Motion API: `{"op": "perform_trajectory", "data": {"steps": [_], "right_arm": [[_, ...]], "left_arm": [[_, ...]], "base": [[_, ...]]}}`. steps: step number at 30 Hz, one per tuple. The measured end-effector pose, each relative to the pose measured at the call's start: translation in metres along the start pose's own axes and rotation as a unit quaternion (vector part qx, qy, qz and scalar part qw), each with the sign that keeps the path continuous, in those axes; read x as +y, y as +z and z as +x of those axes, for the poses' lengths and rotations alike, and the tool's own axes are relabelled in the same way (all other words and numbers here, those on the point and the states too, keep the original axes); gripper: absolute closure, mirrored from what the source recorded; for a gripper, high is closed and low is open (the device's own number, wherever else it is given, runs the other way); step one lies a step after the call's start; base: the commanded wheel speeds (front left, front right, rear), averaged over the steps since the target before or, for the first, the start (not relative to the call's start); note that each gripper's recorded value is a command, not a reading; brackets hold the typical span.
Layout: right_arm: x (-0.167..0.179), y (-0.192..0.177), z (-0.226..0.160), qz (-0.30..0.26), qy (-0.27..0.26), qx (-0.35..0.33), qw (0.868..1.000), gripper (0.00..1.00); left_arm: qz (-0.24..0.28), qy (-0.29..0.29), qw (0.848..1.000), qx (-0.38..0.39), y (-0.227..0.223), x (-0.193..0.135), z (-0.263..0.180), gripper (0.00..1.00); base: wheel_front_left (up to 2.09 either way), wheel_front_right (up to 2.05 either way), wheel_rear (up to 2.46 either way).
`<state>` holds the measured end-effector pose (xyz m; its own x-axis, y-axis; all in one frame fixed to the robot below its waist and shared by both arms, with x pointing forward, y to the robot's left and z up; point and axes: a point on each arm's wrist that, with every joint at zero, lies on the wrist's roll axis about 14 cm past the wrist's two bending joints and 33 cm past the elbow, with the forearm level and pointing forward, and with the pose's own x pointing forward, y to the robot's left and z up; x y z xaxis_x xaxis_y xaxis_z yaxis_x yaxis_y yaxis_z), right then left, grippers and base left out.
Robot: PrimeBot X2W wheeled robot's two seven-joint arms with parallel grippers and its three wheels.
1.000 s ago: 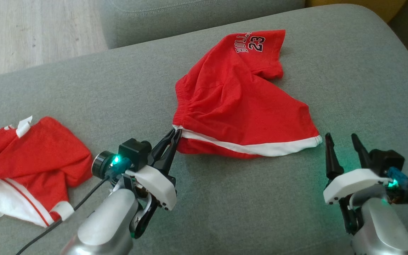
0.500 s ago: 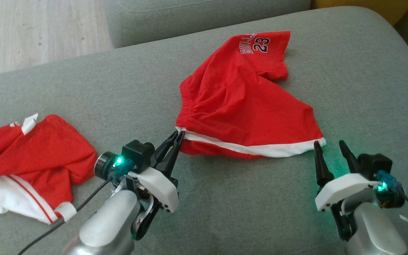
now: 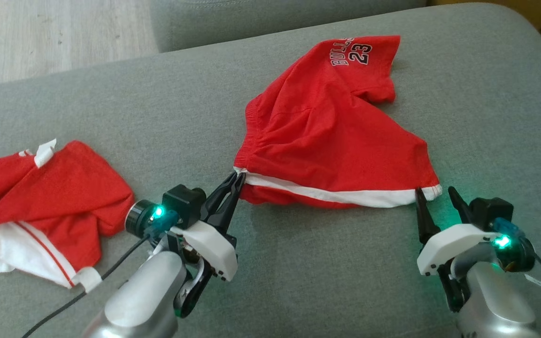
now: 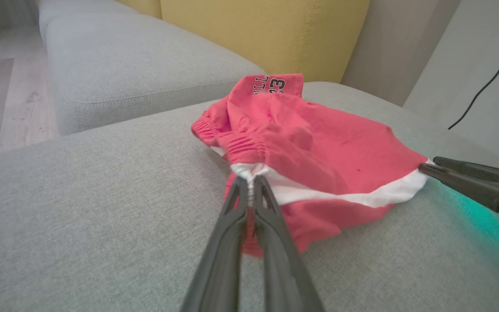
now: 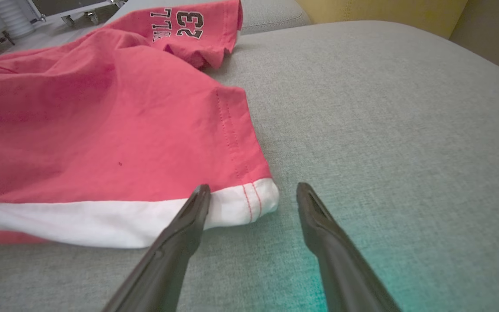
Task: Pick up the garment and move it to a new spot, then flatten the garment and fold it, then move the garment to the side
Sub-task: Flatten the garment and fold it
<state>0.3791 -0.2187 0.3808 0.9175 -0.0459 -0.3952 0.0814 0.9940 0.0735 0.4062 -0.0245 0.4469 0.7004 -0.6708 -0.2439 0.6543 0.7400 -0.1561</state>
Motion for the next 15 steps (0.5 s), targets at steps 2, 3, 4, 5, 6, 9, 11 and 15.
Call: {"op": "perform_trajectory", "data": {"steps": [2,3,4,5,6,9,11,15], "right_arm": [[0.0007,-0.0033,0.0013,-0.004,0.001,0.006,1.0,0.0],[0.0011,-0.0042,0.0022,-0.006,0.002,0.008,1.0,0.0],[0.0015,-0.0049,0.0029,-0.008,0.003,0.009,1.0,0.0],[0.0019,-0.0061,0.0035,-0.008,0.003,0.011,1.0,0.0],[0.0025,-0.008,0.0044,-0.009,0.004,0.014,1.0,0.0],[0.0032,-0.0085,0.0063,-0.015,0.006,0.017,1.0,0.75],[0.0037,-0.0077,0.0072,-0.017,0.007,0.017,1.0,1.0],[0.0035,-0.0054,0.0074,-0.017,0.007,0.016,1.0,1.0]], "left_arm": [[-0.004,0.002,1.0,0.0,-0.0007,0.0012,-0.0002,1.0],[-0.005,0.003,1.0,0.001,-0.0011,0.0018,-0.0003,1.0],[-0.005,0.003,1.0,0.002,-0.0018,0.0026,-0.0004,1.0],[-0.006,0.004,1.0,0.002,-0.0026,0.0033,-0.0005,1.0],[-0.006,0.005,1.0,0.004,-0.0037,0.0042,-0.0006,1.0],[-0.006,0.005,1.0,0.004,-0.0043,0.0042,-0.0004,1.0],[-0.007,0.004,1.0,0.004,-0.0042,0.0039,-0.0002,1.0],[-0.008,0.004,1.0,0.003,-0.0026,0.003,-0.0004,1.0]], "base": [[0.0,0.0,0.0],[0.0,0.0,0.0],[0.0,0.0,0.0],[0.0,0.0,0.0],[0.0,0.0,0.0],[0.0,0.0,0.0],[0.0,0.0,0.0],[0.0,0.0,0.0]]}}
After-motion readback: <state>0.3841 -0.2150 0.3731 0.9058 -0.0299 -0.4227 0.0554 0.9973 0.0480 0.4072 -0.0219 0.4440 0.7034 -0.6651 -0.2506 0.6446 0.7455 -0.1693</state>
